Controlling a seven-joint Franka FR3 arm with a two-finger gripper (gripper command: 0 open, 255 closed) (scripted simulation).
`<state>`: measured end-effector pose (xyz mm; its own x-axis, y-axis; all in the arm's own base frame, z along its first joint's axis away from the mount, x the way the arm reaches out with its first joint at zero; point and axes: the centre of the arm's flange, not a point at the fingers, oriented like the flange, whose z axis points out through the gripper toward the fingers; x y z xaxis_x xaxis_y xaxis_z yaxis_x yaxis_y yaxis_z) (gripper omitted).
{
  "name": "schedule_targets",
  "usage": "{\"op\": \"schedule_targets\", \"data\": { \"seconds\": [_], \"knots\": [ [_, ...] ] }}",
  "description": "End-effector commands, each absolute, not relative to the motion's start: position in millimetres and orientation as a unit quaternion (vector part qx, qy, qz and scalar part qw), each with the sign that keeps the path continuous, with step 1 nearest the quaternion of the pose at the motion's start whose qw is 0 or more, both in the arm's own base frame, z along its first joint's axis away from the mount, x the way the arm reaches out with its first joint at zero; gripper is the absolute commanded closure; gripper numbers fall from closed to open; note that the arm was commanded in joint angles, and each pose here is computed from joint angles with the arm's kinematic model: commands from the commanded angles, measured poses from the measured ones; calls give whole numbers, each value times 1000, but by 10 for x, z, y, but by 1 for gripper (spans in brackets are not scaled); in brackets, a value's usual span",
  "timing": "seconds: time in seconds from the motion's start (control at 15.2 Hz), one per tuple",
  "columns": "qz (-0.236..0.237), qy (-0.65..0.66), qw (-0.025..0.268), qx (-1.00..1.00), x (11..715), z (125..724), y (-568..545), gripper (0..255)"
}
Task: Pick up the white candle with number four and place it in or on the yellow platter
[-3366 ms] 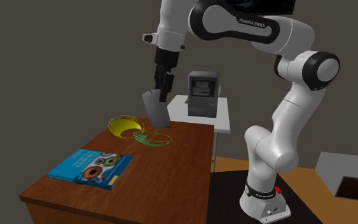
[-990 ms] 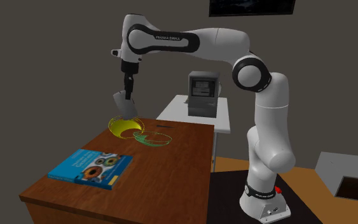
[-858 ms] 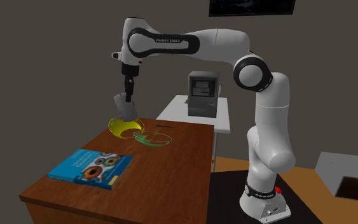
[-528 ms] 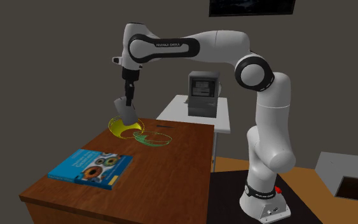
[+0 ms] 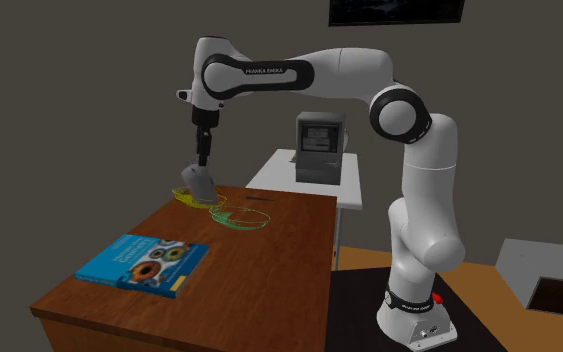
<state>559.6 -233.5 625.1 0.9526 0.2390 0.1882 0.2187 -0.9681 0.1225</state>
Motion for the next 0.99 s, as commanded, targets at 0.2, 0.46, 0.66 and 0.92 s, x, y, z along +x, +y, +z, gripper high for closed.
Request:
{"op": "schedule_targets", "data": {
  "seconds": [0.2, 0.46, 0.66, 0.92],
  "knots": [
    [101, 116, 50, 987, 5596, 6254, -2336, 0],
    [101, 116, 50, 987, 5490, 6741, -2298, 0],
    [101, 116, 50, 987, 5490, 6741, -2298, 0],
    [101, 116, 50, 987, 5490, 6741, -2298, 0]
  ]
}}
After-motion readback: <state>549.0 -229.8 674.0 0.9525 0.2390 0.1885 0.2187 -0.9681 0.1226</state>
